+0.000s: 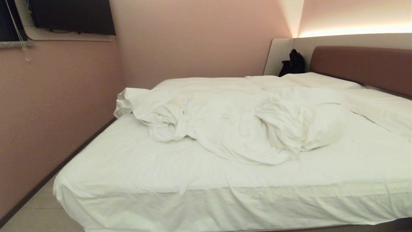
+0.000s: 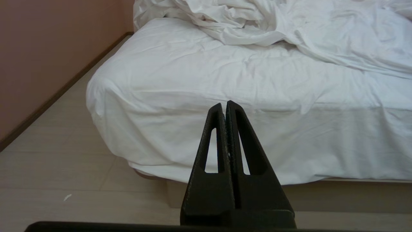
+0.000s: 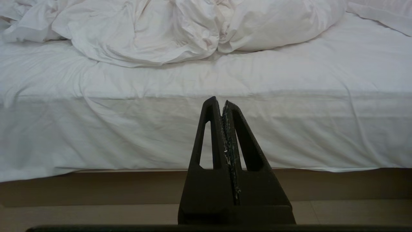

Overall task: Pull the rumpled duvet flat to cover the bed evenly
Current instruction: Hold the folded corner of the quilt

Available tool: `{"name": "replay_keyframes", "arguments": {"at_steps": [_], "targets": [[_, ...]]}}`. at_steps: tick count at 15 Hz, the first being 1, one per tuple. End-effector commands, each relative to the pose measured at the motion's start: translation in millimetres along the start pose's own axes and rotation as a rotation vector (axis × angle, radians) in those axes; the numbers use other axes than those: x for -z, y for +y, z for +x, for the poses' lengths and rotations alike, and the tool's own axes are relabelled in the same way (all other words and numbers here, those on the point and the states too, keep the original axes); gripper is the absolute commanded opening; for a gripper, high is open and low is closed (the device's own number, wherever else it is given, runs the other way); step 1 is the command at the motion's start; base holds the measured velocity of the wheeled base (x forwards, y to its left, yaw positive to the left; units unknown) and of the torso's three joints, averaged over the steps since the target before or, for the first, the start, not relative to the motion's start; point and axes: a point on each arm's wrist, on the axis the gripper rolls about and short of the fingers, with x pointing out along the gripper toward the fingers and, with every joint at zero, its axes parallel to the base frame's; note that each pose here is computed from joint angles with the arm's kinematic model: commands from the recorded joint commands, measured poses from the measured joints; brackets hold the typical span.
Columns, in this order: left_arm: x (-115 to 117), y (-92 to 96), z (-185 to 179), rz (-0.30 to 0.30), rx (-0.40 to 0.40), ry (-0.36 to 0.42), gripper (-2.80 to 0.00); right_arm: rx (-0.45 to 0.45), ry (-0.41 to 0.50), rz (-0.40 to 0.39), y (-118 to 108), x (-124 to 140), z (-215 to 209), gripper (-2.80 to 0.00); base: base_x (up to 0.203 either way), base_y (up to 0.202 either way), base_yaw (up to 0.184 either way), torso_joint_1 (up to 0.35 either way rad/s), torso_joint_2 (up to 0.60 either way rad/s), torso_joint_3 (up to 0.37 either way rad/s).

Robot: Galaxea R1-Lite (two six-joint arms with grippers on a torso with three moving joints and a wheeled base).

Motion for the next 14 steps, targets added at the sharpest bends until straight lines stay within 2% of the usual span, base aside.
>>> {"name": "replay_keyframes", "arguments": {"at_steps": [1, 14], "targets": [[0.0, 0.0, 0.0, -0.003, 0.001, -0.001, -2.8, 0.0, 0.001, 0.001, 0.0, 0.2, 0.1, -2.8, 0.0, -0.113, -0.004, 0.005, 0.0, 0.005], [-0.2, 0.0, 0.0, -0.014, 0.001, -0.002, -2.8, -0.001, 0.0, 0.001, 0.0, -0.2, 0.0, -2.8, 0.0, 0.0, 0.0, 0.0, 0.0, 0.0]]}}
